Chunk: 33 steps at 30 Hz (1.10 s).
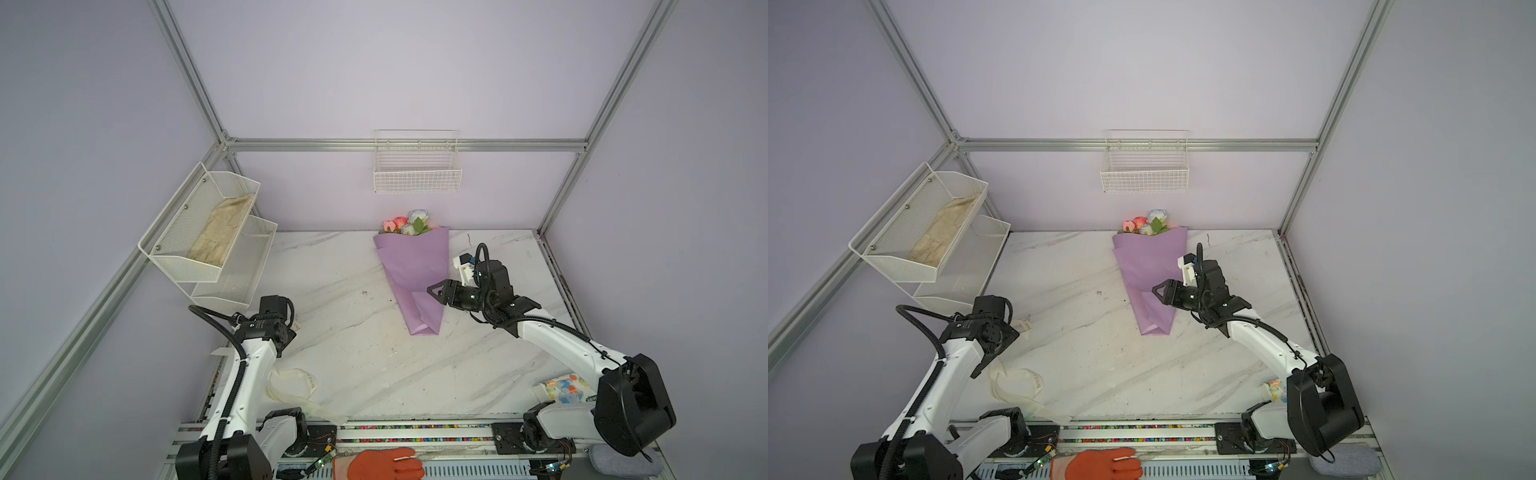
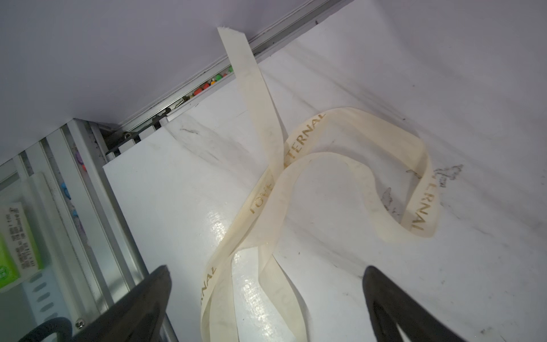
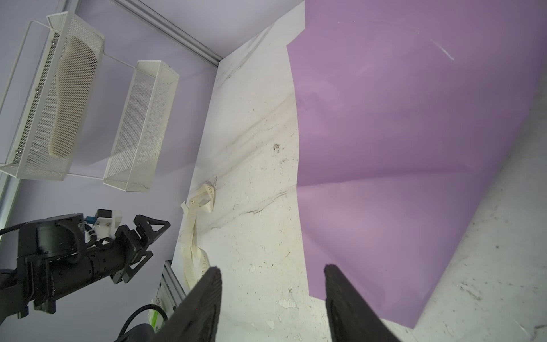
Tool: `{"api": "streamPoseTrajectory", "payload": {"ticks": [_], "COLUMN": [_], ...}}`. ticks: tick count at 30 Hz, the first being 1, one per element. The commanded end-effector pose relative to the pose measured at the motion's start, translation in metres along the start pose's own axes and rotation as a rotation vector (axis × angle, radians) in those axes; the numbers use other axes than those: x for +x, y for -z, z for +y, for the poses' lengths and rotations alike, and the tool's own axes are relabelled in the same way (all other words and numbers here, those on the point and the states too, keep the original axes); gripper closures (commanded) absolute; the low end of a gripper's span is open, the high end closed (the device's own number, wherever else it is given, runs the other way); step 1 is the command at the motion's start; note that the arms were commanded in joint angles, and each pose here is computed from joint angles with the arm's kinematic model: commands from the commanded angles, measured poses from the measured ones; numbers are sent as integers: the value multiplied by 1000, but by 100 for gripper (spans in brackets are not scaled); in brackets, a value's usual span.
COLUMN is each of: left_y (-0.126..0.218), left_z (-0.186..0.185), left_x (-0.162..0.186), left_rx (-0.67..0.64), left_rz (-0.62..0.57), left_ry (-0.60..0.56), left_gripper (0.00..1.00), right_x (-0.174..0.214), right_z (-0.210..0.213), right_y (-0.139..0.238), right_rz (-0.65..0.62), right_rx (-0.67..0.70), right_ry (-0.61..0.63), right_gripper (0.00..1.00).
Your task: Tie the bouquet of fake flowers
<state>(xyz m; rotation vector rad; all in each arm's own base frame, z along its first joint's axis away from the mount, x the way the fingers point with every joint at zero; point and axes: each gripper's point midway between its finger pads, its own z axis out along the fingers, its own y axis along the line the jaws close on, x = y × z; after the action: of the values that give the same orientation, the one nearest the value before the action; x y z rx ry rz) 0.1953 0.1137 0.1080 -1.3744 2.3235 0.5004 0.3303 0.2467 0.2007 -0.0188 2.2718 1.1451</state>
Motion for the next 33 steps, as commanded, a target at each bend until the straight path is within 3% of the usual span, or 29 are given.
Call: {"api": "streamPoseTrajectory", "payload": {"ticks": [1, 12, 18, 20, 22, 24, 28, 31, 33], "left_y": [-11, -55, -60, -57, -51, -41, 0, 44, 71], "left_z": [-1, 4, -11, -17, -27, -41, -87, -119, -132], "left_x": [9, 56, 72, 76, 79, 83, 87, 93, 99], "left_rx": [0, -27, 57, 96, 160, 253, 585, 822, 892], "left_rz": [30, 141, 213, 238, 271, 309, 364, 379, 376], "left_ry": [23, 98, 106, 102, 87, 72, 16, -47, -120], "left_gripper": [0, 14, 40, 57, 72, 78, 100, 100, 100], "right_x": [-6, 0, 2, 2, 1, -2, -11, -19, -24], "right_z": [3, -5, -10, -12, -12, -13, -12, -16, -16], "right_y": [1, -2, -1, 0, 2, 7, 22, 37, 47], "right_rz": [-15, -8, -6, -5, -10, -29, -97, -166, -212], "right_rx": [15, 32, 51, 66, 80, 98, 131, 179, 198], "right_ry": [1, -16, -16, -10, -1, 6, 28, 36, 46], "right_gripper": [42, 41, 41, 41, 41, 41, 40, 38, 34]}}
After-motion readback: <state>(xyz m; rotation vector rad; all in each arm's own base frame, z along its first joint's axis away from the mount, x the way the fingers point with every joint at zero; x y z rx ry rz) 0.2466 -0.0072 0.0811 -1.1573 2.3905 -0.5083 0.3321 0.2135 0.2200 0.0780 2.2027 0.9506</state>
